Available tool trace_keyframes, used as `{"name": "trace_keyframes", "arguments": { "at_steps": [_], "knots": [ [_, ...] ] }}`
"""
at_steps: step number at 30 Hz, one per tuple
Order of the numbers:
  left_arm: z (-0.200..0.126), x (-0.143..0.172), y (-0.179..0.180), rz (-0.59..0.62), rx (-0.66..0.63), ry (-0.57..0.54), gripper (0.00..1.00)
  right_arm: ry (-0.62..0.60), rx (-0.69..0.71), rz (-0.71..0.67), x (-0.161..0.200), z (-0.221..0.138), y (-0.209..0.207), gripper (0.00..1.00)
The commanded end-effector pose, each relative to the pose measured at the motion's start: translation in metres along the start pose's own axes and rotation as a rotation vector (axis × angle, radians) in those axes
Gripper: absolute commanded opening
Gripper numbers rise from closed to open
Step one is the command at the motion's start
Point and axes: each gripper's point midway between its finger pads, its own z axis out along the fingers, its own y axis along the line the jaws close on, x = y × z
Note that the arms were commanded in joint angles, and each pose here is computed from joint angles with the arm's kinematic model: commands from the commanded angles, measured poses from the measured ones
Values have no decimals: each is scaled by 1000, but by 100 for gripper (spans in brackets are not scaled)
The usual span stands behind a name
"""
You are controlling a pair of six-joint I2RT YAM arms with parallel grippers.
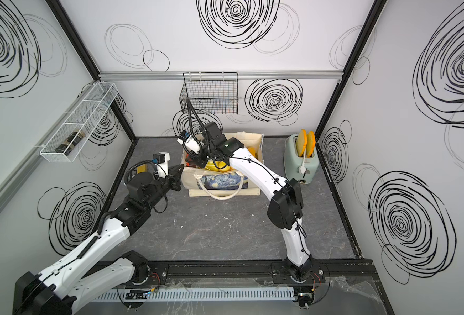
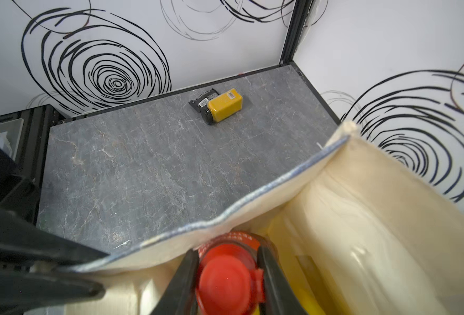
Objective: Pack dish soap into the shopping bag
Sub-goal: Place the bottle of dish soap in the shopping bag.
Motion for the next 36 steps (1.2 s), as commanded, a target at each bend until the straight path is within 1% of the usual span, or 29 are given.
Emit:
{"name": "trace_keyframes", "arguments": {
  "at_steps": [1,5,9,16,21,25,30,36],
  "knots": [
    [-10,-44,-13,4,48,-149,0,-112,16,-22,-35,-23,3,0],
    [-11,-45,-14,4,48,-154,0,-109,41,-17,-32,-22,0,0],
    [-9,-44,-14,4,50,-149,0,-110,86,-18,-36,-27,-4,0],
    [-10,-43,-14,5,48,-149,0,-108,204,-37,-48,-41,-4,0],
    [-9,-42,-14,3,52,-149,0,-80,293,-54,-50,-40,5,0],
    [-9,-41,-14,7,54,-145,0,-102,336,-41,-52,-44,7,0],
    [-10,-40,-12,11,47,-147,0,-133,349,5,-48,-48,8,0],
    [-9,-40,-14,10,54,-146,0,-155,251,83,-33,-50,3,0]
  ]
}}
